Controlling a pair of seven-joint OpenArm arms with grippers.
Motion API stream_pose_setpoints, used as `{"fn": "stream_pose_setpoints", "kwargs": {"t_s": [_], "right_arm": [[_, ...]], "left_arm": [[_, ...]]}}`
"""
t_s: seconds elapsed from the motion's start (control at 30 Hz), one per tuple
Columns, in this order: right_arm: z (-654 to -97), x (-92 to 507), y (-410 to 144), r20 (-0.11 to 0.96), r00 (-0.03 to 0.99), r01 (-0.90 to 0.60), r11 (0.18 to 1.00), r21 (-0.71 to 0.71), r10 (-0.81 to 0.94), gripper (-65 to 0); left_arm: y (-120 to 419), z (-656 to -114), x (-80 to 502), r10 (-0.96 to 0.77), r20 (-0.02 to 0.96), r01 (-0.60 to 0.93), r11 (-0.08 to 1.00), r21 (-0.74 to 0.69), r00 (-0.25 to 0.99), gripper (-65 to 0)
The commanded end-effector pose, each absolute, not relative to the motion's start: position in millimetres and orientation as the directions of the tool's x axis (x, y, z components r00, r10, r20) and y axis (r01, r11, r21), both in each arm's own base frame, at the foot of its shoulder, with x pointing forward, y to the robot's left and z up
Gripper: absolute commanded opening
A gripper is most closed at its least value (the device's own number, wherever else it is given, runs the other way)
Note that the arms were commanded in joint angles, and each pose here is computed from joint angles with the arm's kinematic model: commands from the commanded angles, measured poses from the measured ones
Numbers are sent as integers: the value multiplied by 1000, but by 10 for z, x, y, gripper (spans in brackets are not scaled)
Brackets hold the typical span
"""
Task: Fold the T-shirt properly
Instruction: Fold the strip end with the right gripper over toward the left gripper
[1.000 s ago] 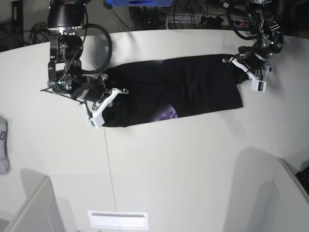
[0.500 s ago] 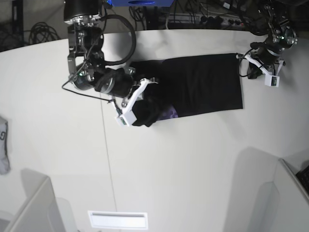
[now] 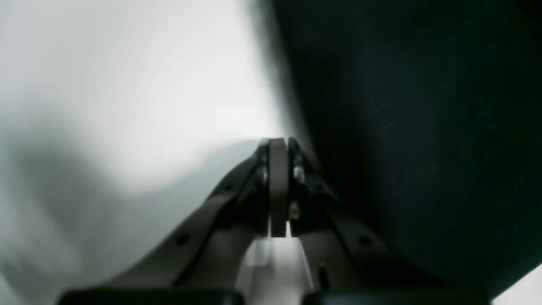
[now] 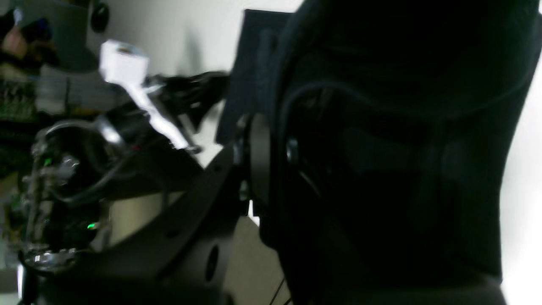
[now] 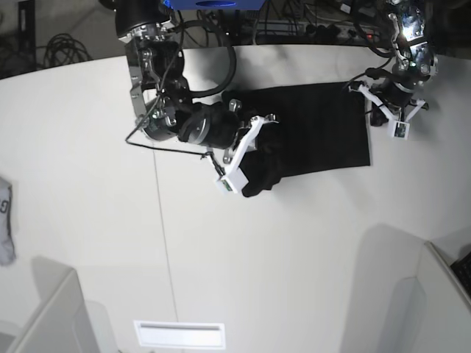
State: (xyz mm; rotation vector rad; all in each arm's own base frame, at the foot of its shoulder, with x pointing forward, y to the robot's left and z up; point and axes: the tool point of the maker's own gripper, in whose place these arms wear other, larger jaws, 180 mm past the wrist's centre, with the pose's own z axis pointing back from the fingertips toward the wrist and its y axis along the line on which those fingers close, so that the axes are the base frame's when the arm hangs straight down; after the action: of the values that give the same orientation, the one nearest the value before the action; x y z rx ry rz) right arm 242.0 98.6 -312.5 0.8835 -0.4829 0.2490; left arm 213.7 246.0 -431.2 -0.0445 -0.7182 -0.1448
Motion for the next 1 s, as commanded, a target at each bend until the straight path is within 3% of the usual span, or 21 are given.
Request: {"fn": "stream_pose_setpoints", "kwargs": {"t_s": [0.0, 0.27, 0.47, 0.63, 0.97], "right_arm": [[-2946, 2513, 1031, 544, 839, -431, 591, 681, -15, -650], [-2964, 2588, 921, 564, 826, -445, 616, 650, 2, -650], [-2973, 2848, 568, 575, 814, -381, 673, 634, -81, -650], [-2991, 2912, 428, 586, 806, -375, 696, 612, -81, -650], [-2891, 2989, 467, 611, 788, -399, 688, 606, -82, -650]], "left_arm": [[2331, -4410, 2036, -144, 615, 192, 981, -13, 776, -650], [1872, -4376, 2307, -156, 658, 263, 963, -66, 737, -650], [1601, -4298, 2531, -133, 698, 283, 954, -104, 704, -650], [1417, -4284, 2686, -155, 675, 300, 949, -102, 721, -650], [1233, -4201, 2847, -160, 697, 318, 942, -103, 699, -650]]}}
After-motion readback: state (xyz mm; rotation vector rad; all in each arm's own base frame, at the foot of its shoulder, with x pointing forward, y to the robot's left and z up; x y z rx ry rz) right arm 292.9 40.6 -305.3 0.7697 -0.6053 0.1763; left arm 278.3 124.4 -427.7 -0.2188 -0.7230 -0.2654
